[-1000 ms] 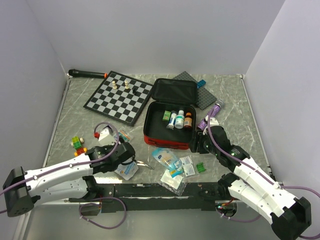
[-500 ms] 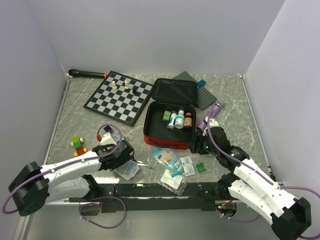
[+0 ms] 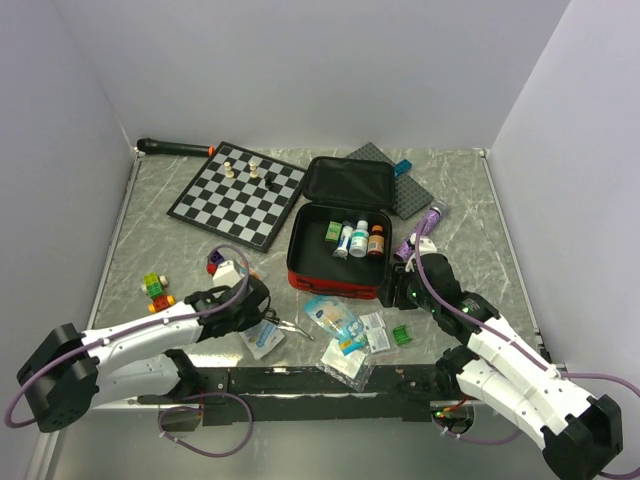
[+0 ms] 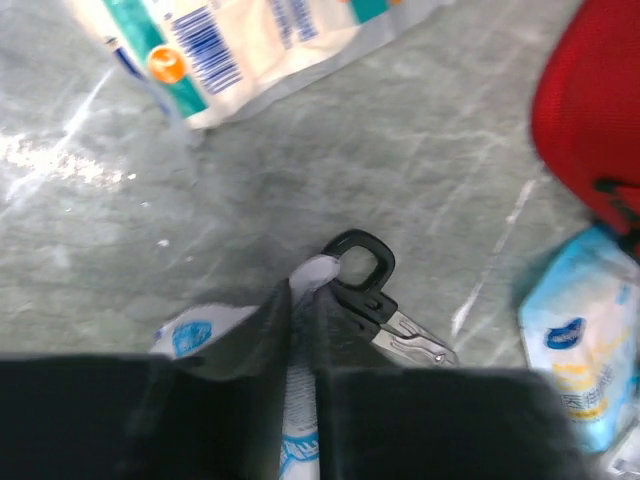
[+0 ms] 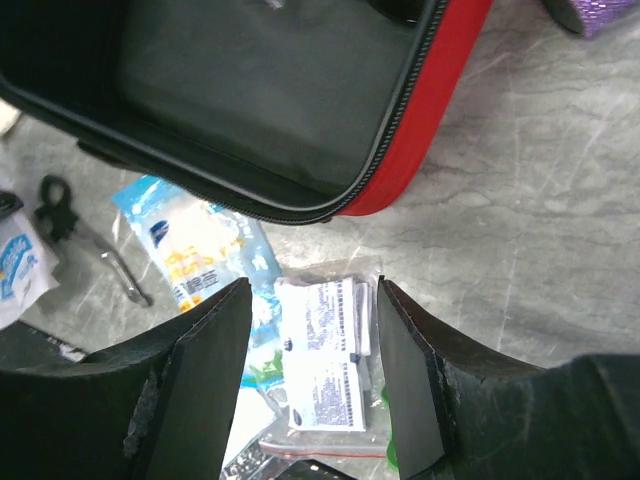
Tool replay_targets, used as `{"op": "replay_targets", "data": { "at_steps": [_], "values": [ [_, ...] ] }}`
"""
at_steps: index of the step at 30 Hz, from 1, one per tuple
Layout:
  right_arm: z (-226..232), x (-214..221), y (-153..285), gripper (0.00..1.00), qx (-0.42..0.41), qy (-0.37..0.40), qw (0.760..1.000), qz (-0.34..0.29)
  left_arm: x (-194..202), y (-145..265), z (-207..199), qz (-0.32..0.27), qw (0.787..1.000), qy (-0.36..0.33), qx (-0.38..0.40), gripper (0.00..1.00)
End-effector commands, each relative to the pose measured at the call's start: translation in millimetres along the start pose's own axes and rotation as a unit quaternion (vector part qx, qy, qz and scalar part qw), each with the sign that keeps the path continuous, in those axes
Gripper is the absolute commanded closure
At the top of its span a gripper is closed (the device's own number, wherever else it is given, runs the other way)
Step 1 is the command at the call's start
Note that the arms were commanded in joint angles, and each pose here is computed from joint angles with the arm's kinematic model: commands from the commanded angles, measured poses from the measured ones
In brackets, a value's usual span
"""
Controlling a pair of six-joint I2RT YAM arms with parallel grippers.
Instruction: Organize the medicine kit
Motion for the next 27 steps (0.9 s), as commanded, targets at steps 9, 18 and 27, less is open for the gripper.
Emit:
{"op": "replay_targets", "data": {
  "at_steps": [9,18,27],
  "values": [
    [42.9,-27.6,28.3,0.39,-0.172,0.051,0.982,-0.053,-29.1,40.8,-57.0,-0.041,0.985,-0.001,0.167,0.99],
    [83.1,-55.9,57.7,0.37,-0.319,0.061,0.943,-0.074,-53.8,141.5,-97.0,-0.075,0.871,-0.062,0.481,0.99],
    [117.3,-79.2,82.0,0.26,-0.474,0.028,0.874,-0.1,-40.7,218.7,-112.7,-0.065,0.641,-0.122,0.755,0.99]
  ]
}}
Point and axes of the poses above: each gripper's point midway between its finger pads, its own y axis back along the fingers, its own z axis along the line the jaws close on, x = y × z, the point moved 7 cm from there along y, back along the fingers, and after that the axes turned 8 degrees about y, right-handed, at the moved point
